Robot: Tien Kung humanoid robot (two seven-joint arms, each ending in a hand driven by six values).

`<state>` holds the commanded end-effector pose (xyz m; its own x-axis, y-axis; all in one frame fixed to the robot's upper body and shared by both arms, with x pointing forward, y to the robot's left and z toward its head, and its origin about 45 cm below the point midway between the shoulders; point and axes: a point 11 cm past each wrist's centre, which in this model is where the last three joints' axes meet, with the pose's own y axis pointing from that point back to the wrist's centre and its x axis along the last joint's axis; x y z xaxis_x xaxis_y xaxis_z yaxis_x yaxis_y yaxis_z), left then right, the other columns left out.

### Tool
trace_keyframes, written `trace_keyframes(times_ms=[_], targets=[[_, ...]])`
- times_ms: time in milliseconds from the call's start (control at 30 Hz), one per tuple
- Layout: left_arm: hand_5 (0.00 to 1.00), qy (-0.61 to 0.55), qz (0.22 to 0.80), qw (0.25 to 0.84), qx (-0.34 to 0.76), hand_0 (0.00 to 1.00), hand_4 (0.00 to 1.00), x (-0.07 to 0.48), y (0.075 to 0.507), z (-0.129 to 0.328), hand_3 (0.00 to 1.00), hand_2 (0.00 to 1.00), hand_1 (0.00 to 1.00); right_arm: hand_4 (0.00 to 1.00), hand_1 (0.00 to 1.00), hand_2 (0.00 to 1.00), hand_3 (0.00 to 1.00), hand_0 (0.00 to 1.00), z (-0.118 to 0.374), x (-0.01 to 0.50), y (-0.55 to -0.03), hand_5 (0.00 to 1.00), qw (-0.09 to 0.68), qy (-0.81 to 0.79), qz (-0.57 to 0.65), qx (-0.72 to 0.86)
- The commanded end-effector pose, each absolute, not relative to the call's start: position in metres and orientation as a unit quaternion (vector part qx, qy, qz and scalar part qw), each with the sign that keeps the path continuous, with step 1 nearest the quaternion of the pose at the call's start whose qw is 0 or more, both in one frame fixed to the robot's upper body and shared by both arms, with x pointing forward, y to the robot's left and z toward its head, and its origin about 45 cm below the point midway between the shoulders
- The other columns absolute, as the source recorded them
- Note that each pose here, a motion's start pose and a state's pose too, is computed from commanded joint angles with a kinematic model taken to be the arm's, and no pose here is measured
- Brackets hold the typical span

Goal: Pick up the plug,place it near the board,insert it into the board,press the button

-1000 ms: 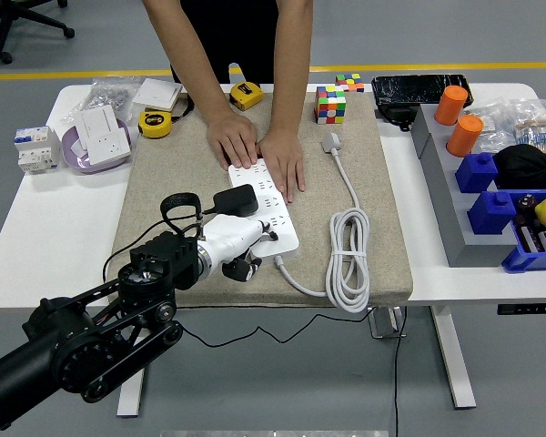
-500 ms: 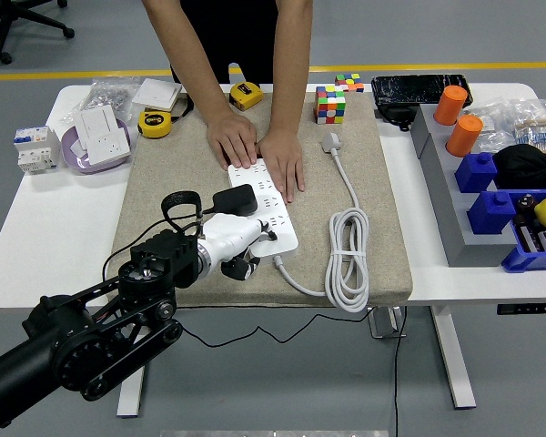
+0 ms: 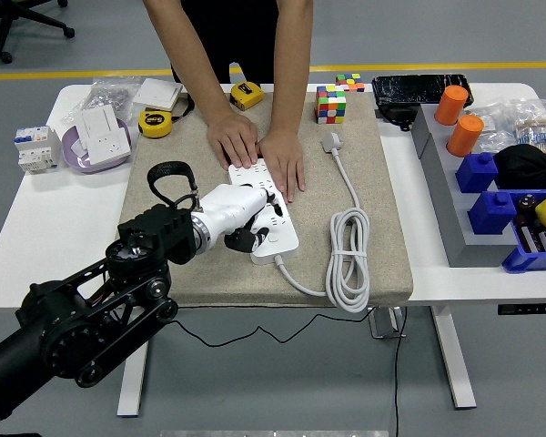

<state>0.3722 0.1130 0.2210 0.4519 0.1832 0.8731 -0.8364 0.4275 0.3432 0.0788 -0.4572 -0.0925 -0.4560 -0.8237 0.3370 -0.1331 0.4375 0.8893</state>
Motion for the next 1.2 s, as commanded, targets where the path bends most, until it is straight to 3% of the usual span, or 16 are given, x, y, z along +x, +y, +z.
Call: trace_keyframes(times_ms=[67, 100, 267, 300, 467, 500, 667, 733, 1200], targets=[[0.002, -0.388, 0.373, 0.760, 0.364, 0.103, 0.541, 0.381, 0.110, 0.234, 0.643, 0.175, 0.056, 0.998, 0.770, 0.768, 0.827, 0.767, -0.093, 0.079, -0.457, 0.998, 0.410, -0.741, -0.421, 0.323], [0.071, -0.379, 0.386, 0.770, 0.339, 0.260, 0.781, 0.384, 0.108, 0.238, 0.630, 0.482, 0.421, 0.998, 0.770, 0.768, 0.827, 0.766, -0.093, 0.079, -0.456, 0.998, 0.410, -0.741, -0.422, 0.323], [0.071, -0.303, 0.455, 0.813, 0.202, 0.260, 0.781, 0.399, 0.099, 0.242, 0.630, 0.482, 0.421, 0.998, 0.770, 0.768, 0.827, 0.766, -0.094, 0.078, -0.455, 0.998, 0.413, -0.739, -0.422, 0.326], [0.082, -0.287, 0.467, 0.815, 0.186, 0.547, 0.923, 0.403, 0.104, 0.239, 0.650, 0.624, 0.698, 0.998, 0.770, 0.768, 0.827, 0.767, -0.094, 0.078, -0.454, 0.998, 0.414, -0.738, -0.421, 0.326], [0.082, -0.191, 0.510, 0.825, 0.153, 0.547, 0.923, 0.419, 0.131, 0.213, 0.650, 0.624, 0.698, 0.998, 0.770, 0.768, 0.827, 0.767, -0.094, 0.078, -0.454, 0.998, 0.417, -0.736, -0.420, 0.329], [0.151, -0.170, 0.517, 0.825, 0.150, 0.819, 0.998, 0.421, 0.135, 0.208, 0.830, 0.848, 0.874, 0.998, 0.770, 0.768, 0.827, 0.766, -0.094, 0.078, -0.454, 0.998, 0.417, -0.736, -0.420, 0.329], [0.151, -0.055, 0.565, 0.811, 0.143, 0.819, 0.998, 0.431, 0.165, 0.178, 0.830, 0.848, 0.874, 0.998, 0.770, 0.768, 0.827, 0.766, -0.094, 0.077, -0.456, 0.998, 0.420, -0.735, -0.420, 0.328], [0.127, -0.038, 0.576, 0.802, 0.151, 0.865, 0.998, 0.433, 0.175, 0.170, 0.834, 0.856, 0.898, 0.998, 0.770, 0.768, 0.827, 0.767, -0.094, 0.077, -0.456, 0.998, 0.420, -0.735, -0.419, 0.328], [0.124, -0.169, 0.523, 0.773, 0.317, 0.824, 0.998, 0.431, 0.185, 0.145, 0.775, 0.801, 0.841, 0.998, 0.770, 0.767, 0.827, 0.766, -0.093, 0.077, -0.456, 0.998, 0.421, -0.735, -0.418, 0.328]])
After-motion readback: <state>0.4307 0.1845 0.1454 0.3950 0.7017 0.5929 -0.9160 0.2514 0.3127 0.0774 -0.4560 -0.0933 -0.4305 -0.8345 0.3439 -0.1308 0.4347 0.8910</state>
